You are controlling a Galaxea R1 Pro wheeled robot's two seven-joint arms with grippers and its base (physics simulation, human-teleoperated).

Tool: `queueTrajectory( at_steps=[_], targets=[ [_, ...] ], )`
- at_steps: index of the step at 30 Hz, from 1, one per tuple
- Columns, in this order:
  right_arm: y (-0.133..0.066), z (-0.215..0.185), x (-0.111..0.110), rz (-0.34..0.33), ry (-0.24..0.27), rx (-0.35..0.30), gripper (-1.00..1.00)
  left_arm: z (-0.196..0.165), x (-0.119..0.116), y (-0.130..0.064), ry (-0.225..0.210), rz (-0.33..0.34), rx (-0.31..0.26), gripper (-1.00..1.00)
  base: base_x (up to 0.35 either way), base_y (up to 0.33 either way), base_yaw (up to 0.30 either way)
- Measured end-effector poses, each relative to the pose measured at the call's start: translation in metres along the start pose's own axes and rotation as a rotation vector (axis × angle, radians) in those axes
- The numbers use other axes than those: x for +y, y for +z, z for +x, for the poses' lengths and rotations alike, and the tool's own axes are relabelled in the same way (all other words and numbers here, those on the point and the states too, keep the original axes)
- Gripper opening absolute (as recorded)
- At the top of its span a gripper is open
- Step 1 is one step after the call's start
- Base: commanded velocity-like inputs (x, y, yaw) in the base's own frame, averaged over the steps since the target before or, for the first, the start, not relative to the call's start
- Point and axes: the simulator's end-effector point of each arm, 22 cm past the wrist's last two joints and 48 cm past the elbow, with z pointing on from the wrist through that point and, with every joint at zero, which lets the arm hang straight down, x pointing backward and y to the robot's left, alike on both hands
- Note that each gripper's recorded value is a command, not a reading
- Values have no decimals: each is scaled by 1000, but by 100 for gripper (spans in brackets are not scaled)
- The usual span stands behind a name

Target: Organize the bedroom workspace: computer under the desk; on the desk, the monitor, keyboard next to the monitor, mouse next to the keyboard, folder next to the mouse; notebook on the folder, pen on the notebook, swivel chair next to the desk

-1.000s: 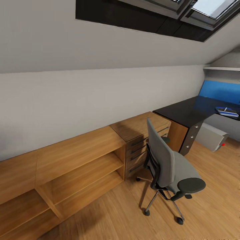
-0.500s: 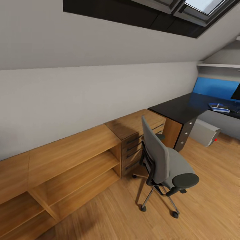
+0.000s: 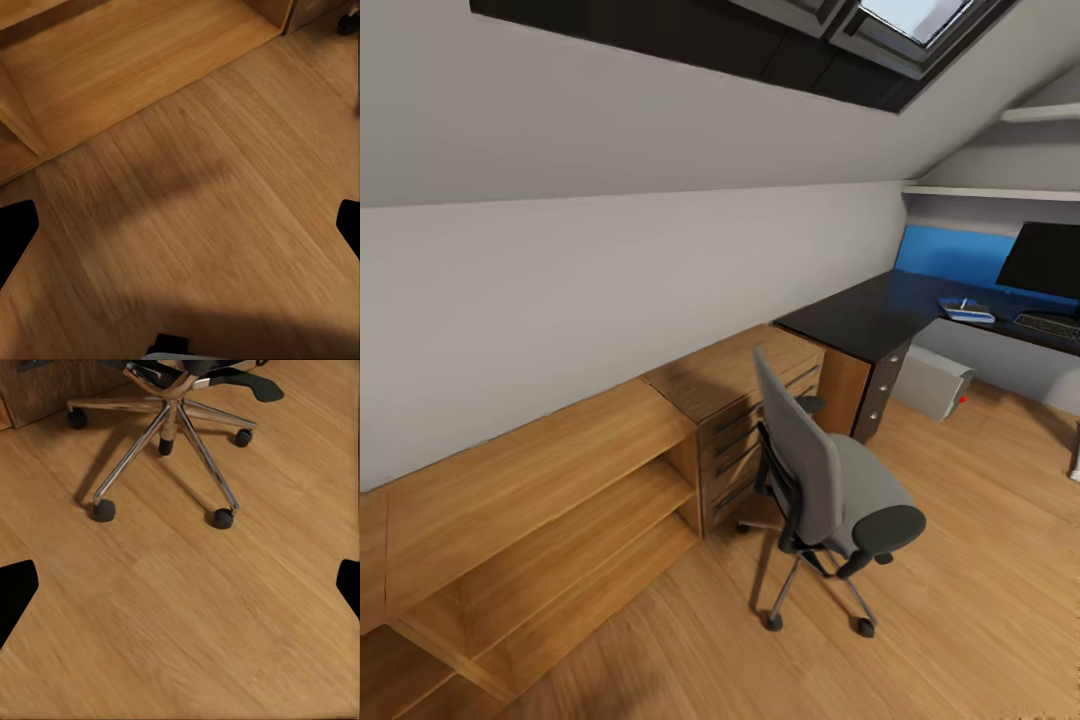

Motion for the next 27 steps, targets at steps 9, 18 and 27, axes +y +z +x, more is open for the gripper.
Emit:
queueTrajectory(
  at_steps=[9,18,27],
  targets=[
    [1,-2,0,0,1,-5,100,-1,0,1,-2,-2,-3,100,128,150,-292],
    [2,-4,0,1,2,-11,100,-3,0,1,-3,-2,-8,100,6,7,-292],
    [2,-6,0,1,3,-18,100,-6,0,2,-4,0,-15,100,124,153,-290]
  ],
)
